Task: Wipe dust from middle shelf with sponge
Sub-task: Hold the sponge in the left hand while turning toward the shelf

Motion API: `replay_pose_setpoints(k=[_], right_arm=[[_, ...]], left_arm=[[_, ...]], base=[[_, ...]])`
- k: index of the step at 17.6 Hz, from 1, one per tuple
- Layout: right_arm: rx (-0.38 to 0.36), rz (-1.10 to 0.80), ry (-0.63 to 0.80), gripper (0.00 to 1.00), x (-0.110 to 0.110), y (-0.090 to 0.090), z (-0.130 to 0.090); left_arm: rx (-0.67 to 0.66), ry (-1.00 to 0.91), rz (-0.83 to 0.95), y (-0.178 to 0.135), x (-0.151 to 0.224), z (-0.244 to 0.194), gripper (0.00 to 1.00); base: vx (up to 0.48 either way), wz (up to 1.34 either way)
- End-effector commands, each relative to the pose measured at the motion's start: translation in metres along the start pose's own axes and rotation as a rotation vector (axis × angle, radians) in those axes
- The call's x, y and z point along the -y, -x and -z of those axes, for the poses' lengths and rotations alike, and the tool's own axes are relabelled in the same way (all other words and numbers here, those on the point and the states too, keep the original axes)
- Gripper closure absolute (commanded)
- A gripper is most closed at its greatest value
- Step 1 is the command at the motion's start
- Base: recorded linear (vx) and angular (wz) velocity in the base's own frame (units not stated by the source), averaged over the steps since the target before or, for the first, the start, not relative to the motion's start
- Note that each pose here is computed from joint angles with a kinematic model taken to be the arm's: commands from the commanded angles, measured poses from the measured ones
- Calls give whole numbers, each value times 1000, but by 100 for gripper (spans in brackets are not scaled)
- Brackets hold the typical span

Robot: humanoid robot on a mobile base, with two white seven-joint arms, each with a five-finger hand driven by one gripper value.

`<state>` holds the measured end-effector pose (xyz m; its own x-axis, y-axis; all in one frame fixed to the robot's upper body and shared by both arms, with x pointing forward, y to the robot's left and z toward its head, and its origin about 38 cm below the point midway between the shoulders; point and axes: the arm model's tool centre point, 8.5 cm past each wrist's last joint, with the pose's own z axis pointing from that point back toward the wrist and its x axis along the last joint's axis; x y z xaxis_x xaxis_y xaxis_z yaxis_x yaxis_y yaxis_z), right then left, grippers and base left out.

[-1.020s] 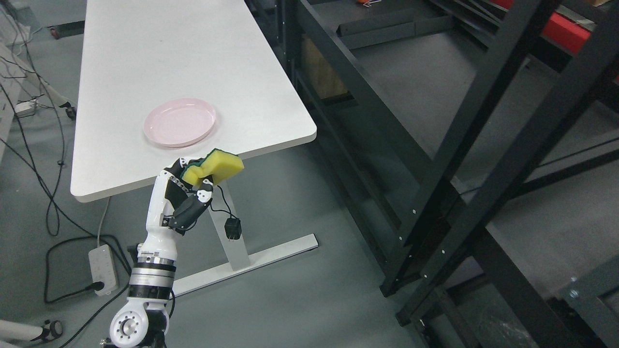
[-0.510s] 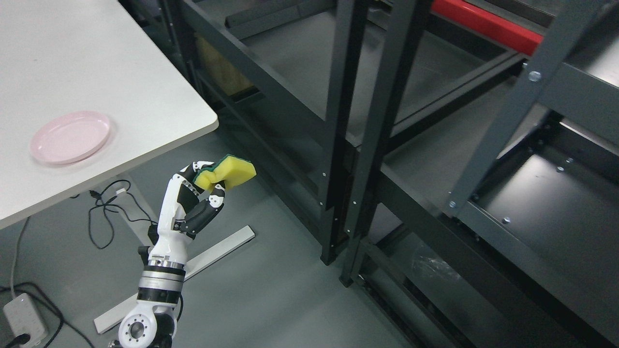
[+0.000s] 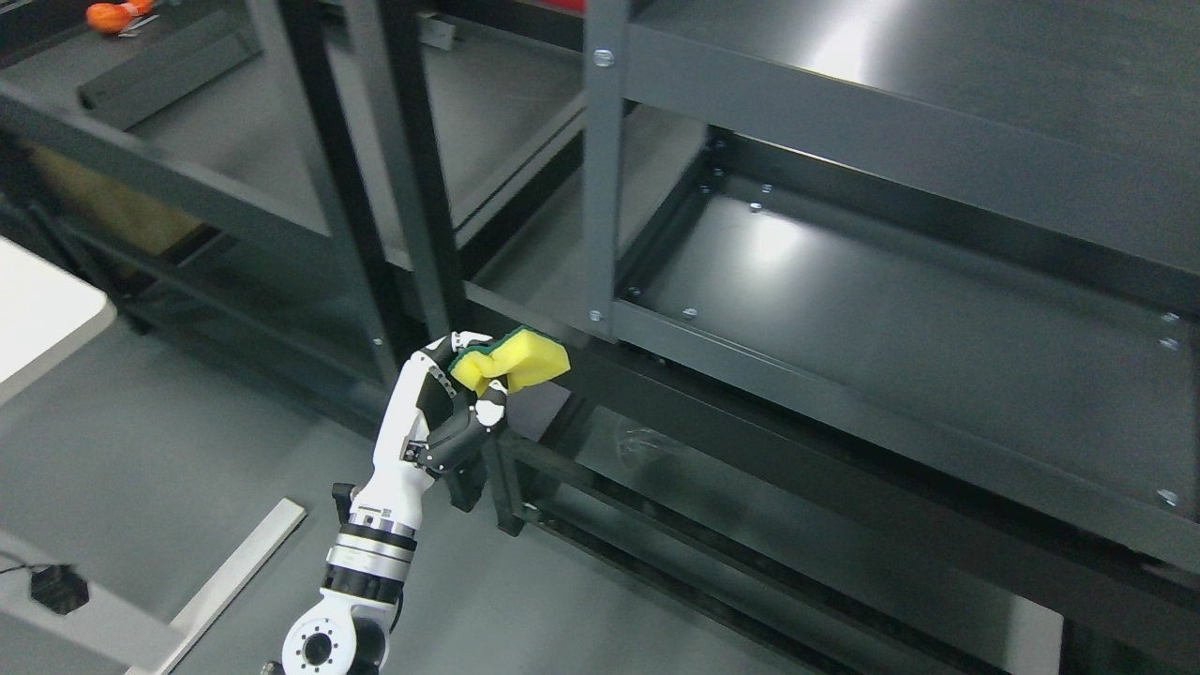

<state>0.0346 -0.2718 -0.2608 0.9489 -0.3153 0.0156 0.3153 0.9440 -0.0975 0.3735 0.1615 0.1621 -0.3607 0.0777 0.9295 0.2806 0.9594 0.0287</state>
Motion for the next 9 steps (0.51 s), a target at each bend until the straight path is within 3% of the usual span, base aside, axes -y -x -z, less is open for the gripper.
replay_pose_setpoints(k=[1,6,9], right_arm=[[22,0,15,0,10,-10,0],[22,2,15,0,10,-10,0],[24,1,15,0,10,-10,0]], left_arm=[[-5,198,-17,2,66,2,100],[72,383,-22,-20,124,19,100],[152,594,79,-38,166,25,100]], base=[[-60,-800],[-23,-666],[13,-353]])
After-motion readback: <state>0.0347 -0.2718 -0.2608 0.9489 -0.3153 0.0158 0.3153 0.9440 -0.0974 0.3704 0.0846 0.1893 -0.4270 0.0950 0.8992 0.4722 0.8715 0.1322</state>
